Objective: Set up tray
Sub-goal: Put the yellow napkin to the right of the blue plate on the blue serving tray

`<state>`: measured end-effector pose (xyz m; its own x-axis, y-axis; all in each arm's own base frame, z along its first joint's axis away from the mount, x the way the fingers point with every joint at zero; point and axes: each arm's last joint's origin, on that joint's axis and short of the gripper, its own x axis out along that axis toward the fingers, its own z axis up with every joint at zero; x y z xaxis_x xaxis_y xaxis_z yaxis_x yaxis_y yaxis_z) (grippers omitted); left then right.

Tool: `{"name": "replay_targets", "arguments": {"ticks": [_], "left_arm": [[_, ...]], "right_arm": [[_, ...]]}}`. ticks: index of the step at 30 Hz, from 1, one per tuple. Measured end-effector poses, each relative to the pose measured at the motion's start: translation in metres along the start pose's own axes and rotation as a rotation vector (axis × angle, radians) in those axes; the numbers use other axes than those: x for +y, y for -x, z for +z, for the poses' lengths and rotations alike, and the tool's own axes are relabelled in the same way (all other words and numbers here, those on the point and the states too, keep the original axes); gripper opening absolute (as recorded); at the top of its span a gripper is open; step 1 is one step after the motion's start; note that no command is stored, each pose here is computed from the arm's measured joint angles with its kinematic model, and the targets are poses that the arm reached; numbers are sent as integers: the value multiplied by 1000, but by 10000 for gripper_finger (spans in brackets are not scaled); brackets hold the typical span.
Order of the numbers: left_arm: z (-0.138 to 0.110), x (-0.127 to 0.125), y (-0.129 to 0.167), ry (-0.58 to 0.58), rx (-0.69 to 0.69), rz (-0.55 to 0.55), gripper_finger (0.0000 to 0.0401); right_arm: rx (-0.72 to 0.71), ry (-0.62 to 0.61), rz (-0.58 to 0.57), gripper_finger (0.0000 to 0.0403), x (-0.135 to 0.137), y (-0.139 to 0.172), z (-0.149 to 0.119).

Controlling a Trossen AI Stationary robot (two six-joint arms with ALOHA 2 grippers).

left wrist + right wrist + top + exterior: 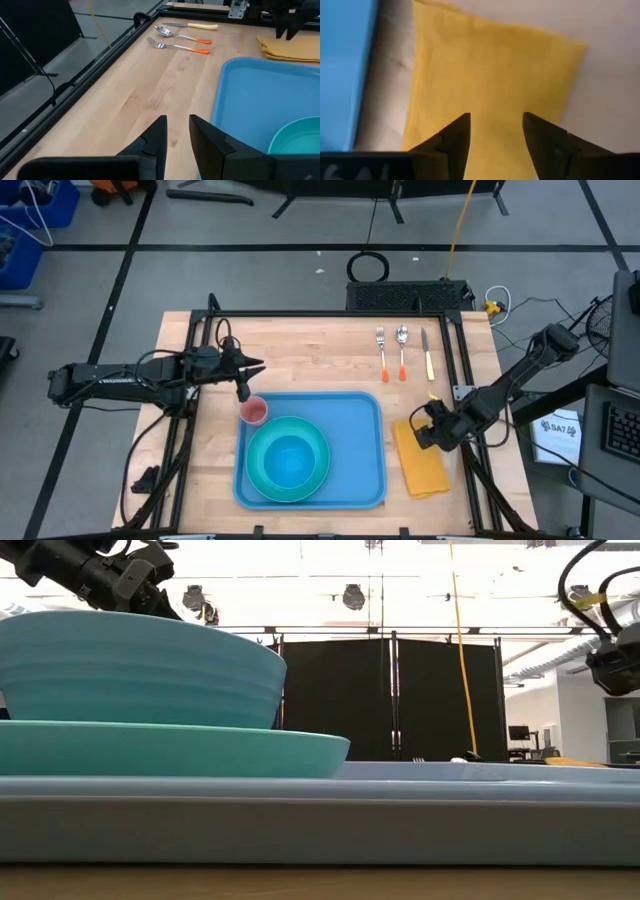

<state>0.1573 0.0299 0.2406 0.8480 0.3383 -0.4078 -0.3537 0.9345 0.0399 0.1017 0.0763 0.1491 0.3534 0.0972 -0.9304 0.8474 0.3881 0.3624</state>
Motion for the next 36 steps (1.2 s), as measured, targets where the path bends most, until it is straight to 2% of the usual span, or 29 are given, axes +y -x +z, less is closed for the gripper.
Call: {"name": "replay_targets", "arguments": {"ticks": [5,14,20,24,36], "left_arm": [[0,0,0,0,0,0,88],[0,0,0,1,4,0,88],[-1,0,0,0,7,0,88],[-1,0,0,0,8,0,88],[-2,0,0,-1,23,2,88]], "right_arm": [[36,-28,5,178,-1,3,1],[7,-29,-128,173,-13,2,4],[28,-34,-44,172,-13,-10,3],[34,-51,-45,172,-21,-19,3],[56,-31,79,160,-11,-20,1]]}}
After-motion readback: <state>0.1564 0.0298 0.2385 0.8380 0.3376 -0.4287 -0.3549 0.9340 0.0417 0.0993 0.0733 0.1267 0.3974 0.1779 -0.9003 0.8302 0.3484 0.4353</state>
